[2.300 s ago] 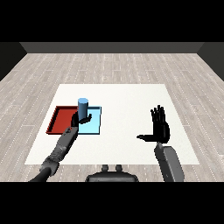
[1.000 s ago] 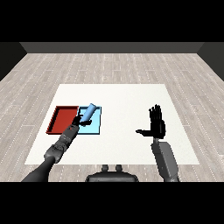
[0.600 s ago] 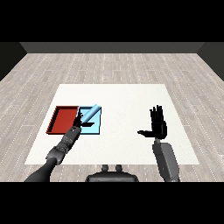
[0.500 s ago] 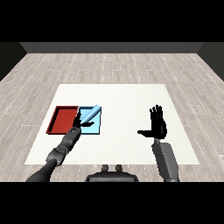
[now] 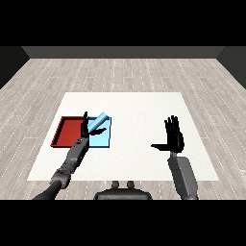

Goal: Pick the blue can and put it in the blue box

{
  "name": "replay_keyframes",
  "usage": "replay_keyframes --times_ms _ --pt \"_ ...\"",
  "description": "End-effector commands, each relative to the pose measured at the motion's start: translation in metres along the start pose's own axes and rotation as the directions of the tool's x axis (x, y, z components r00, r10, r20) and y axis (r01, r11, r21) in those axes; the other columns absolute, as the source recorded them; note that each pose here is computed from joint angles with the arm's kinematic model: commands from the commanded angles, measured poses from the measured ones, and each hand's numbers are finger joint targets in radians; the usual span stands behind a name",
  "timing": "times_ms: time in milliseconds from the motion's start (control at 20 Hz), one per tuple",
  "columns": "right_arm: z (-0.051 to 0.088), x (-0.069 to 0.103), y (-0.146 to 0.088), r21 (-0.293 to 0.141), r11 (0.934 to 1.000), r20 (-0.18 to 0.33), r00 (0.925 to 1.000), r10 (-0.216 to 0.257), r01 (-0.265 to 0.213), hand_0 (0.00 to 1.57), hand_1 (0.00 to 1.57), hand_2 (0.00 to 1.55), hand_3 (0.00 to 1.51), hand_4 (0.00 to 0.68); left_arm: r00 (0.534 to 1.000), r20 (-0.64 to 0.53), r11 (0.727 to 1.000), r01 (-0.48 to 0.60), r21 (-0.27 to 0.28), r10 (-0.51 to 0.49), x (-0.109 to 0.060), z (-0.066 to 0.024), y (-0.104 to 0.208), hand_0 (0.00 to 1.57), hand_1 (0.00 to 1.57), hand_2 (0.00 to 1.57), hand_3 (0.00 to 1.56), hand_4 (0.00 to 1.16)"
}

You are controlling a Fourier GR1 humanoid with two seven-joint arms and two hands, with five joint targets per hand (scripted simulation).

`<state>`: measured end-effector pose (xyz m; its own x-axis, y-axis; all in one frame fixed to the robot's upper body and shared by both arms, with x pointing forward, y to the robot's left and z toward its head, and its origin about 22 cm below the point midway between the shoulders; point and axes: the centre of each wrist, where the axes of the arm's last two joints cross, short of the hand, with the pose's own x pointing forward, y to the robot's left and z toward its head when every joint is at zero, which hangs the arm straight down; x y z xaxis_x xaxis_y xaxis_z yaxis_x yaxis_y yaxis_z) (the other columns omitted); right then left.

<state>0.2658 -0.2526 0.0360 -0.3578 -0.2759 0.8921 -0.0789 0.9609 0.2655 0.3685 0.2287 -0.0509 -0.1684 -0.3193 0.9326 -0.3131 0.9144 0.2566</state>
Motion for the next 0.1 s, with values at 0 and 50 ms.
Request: replay_keyframes --times_ms 0,50 --pt "0.0063 -0.0056 -0.0032 0.018 0.9990 -0.013 0.9991 0.040 -0.040 0.00 0.00 0.00 0.00 0.000 0.965 0.176 0.981 -0.184 -0.065 0.192 0.0144 0.0208 -0.0206 0.00 0.00 0.00 0.00 0.00" --pt "0.0001 0.0037 0.0066 0.020 0.9993 -0.017 0.9994 0.030 -0.030 0.00 0.00 0.00 0.00 0.000 0.957 0.201 0.976 -0.194 -0.098 0.211 0.0219 0.0220 -0.0229 0.00 0.00 0.00 0.00 0.00"
